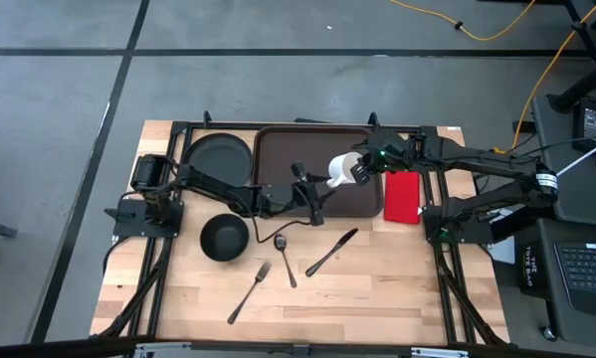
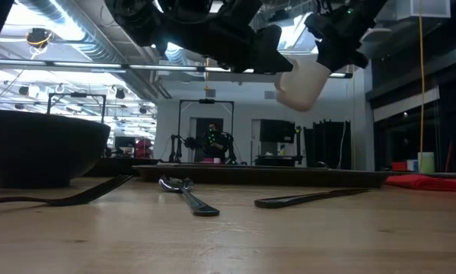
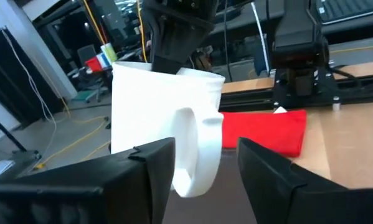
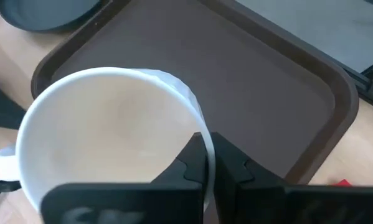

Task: Set up tray
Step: Put the white mug on the top left of the brown tray

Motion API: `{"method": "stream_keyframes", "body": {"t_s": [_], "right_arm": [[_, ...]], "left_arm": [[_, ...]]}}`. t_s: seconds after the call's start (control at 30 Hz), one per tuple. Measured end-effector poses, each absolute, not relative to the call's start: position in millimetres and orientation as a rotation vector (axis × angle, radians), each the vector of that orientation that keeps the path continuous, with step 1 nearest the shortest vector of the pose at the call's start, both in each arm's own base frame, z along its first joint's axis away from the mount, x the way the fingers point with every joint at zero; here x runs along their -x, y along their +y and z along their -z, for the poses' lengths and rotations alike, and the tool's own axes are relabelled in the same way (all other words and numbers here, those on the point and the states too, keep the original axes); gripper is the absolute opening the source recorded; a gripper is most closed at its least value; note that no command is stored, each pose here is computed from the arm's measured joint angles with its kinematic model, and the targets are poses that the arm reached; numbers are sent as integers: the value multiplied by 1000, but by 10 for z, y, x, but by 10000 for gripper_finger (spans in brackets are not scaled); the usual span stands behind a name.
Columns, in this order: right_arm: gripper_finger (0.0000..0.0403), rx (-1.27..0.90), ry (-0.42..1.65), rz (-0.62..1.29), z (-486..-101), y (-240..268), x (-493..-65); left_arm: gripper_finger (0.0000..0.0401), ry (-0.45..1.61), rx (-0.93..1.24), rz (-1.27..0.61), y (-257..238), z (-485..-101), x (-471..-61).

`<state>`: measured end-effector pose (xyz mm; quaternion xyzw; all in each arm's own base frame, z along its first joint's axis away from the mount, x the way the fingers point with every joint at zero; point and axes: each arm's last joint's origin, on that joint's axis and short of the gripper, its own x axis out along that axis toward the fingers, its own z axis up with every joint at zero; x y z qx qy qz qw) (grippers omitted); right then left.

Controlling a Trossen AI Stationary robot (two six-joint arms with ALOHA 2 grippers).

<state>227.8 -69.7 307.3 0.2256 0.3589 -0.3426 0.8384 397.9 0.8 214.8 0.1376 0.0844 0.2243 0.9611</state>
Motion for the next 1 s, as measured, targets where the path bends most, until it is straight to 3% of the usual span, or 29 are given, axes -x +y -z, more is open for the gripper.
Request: {"method": "stream_keyframes", "body": {"t_s": [1.0], "right_arm": [[11,-491,678,748,-3116,-718,-2321]], "left_arm": [[166,221,-419,-642,89,-2173,-3951]]}}
